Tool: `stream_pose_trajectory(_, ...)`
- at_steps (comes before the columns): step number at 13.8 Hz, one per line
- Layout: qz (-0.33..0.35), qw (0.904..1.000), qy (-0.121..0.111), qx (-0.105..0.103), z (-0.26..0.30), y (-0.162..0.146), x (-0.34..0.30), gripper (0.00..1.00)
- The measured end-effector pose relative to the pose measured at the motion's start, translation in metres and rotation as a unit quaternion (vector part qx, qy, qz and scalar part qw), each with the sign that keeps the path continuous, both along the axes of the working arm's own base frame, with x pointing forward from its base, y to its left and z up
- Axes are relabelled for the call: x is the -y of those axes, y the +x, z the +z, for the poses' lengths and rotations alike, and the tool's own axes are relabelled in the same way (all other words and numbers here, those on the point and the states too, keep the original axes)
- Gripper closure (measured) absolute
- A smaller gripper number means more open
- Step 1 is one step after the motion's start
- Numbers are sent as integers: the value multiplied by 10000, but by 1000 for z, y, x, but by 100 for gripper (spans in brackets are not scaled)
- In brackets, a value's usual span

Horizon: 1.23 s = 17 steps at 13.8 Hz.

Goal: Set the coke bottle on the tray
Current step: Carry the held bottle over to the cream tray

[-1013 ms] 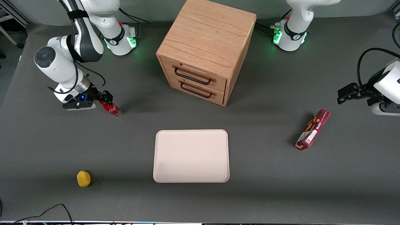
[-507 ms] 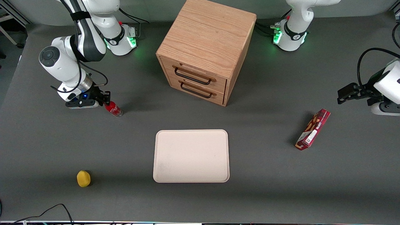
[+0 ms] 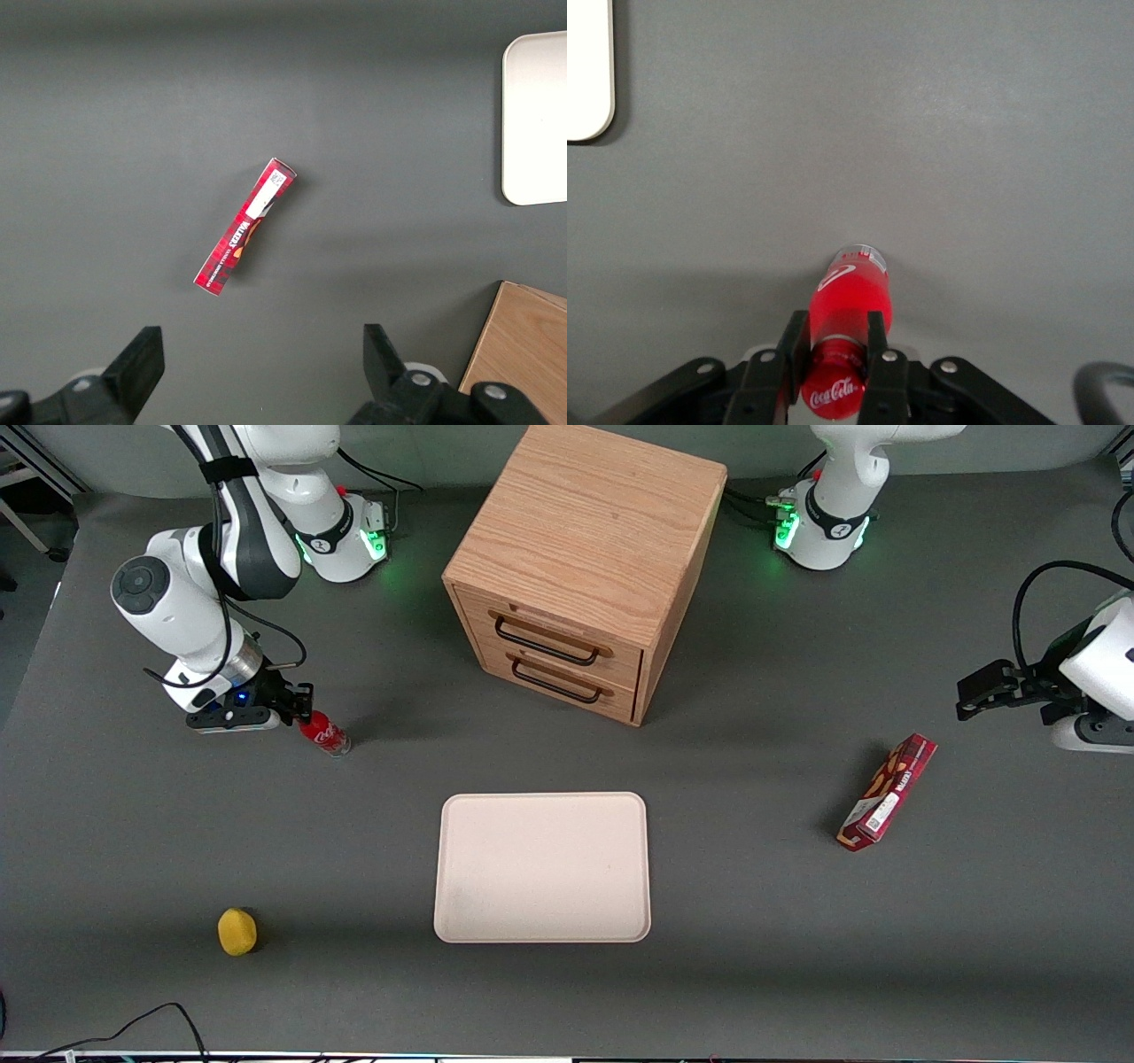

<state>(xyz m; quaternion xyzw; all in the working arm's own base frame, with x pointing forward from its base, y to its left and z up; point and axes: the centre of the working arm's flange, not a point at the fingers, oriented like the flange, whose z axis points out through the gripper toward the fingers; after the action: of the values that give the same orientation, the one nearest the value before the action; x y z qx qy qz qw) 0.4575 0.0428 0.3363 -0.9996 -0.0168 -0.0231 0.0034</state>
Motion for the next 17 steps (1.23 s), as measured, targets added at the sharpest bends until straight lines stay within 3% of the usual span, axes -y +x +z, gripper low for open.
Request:
stream_pose_trajectory(4, 57, 9997, 30, -234, 74, 44, -40, 70)
stream_pose_trajectory(7, -71, 9996, 268, -63, 120, 109, -83, 70)
stream_pose_trajectory(11, -183, 9974, 693, 47, 110, 191, -152, 70)
stream_pose_trajectory(17, -331, 9982, 459, 207, 63, 244, -238, 70)
